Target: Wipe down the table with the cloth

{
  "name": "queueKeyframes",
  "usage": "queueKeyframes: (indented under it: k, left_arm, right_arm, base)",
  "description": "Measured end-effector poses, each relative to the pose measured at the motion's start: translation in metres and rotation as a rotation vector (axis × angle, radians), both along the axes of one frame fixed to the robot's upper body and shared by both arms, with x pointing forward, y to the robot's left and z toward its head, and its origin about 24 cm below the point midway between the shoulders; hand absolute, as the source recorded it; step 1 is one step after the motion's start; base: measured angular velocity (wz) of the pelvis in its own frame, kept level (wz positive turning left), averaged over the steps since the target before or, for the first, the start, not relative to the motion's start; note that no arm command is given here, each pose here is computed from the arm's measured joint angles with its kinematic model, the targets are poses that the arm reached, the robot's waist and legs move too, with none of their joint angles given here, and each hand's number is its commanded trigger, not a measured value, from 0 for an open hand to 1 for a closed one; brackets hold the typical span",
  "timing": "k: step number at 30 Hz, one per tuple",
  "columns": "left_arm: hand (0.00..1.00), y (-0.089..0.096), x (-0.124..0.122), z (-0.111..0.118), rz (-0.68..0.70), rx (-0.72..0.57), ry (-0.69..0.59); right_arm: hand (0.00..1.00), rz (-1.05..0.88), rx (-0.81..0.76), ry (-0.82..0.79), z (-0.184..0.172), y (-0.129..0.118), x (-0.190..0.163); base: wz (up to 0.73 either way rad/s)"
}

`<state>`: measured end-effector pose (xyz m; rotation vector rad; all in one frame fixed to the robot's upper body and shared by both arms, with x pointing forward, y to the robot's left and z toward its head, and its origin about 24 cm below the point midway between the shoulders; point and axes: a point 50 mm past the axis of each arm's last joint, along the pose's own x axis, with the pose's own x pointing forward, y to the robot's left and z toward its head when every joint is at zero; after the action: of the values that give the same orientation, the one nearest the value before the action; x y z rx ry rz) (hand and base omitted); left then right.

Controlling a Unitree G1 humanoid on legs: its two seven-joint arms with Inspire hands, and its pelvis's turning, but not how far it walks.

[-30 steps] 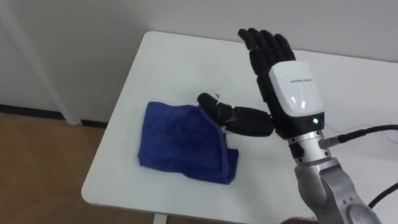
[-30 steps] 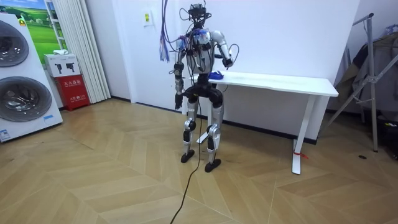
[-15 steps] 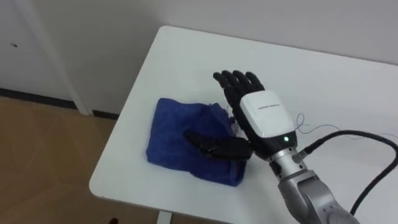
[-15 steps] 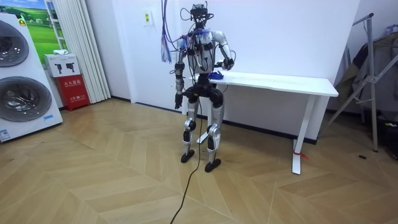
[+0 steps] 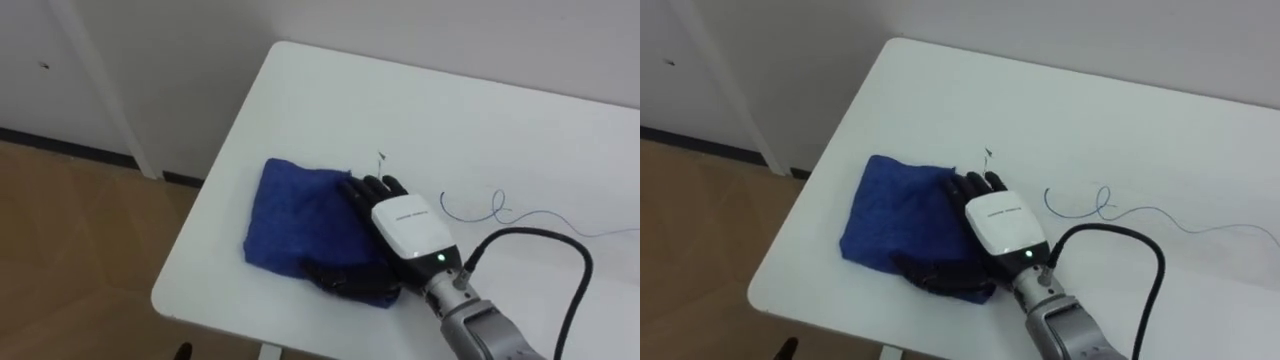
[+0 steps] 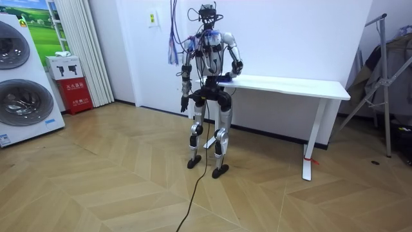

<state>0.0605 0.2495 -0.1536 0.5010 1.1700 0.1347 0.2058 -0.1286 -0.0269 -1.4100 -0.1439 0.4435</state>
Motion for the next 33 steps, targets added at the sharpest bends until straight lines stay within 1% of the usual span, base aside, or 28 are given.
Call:
queueKeyframes:
  k: [8,9,10,11,15,20,23,28,33]
  left_arm:
    - [0.00,-0.001,0.000,0.000,-0.002,-0.003,-0.005]
    - [0.00,-0.001,0.001,0.000,-0.002,-0.003,-0.006]
    - [0.00,-0.001,0.001,0.000,-0.002,-0.003,-0.007]
    - [0.00,-0.001,0.001,0.000,-0.002,-0.003,-0.007]
    - [0.00,-0.001,0.001,0.000,-0.002,-0.003,-0.010]
    - [0.00,-0.001,0.004,0.001,-0.008,-0.006,-0.024]
    - [0.00,-0.002,0.004,0.001,-0.008,-0.009,-0.027]
    - [0.00,-0.002,0.001,0.000,0.001,-0.012,-0.022]
    - [0.00,-0.002,-0.006,0.000,0.007,-0.010,-0.003]
  right_arm:
    - [0.00,0.009,-0.015,-0.025,-0.002,0.005,-0.001]
    - [0.05,0.010,-0.017,-0.026,-0.002,0.005,-0.001]
    - [0.73,0.010,-0.017,-0.026,-0.002,0.005,-0.001]
    - [1.00,0.010,-0.017,-0.026,-0.002,0.005,-0.001]
    - [1.00,0.007,-0.009,-0.040,-0.001,0.005,-0.001]
    - [1.00,0.001,0.027,-0.119,0.008,0.007,0.007]
    - [1.00,0.003,0.036,-0.140,0.012,0.008,0.010]
    - [1.00,0.007,0.037,-0.146,0.012,0.008,0.011]
    - [1.00,-0.024,0.064,-0.116,0.007,0.005,0.008]
  base:
    - [0.00]
    - [0.00]
    - [0.00]
    - [0.00]
    - [0.00]
    - [0.06]
    - [0.10]
    - [0.04]
    - [0.02]
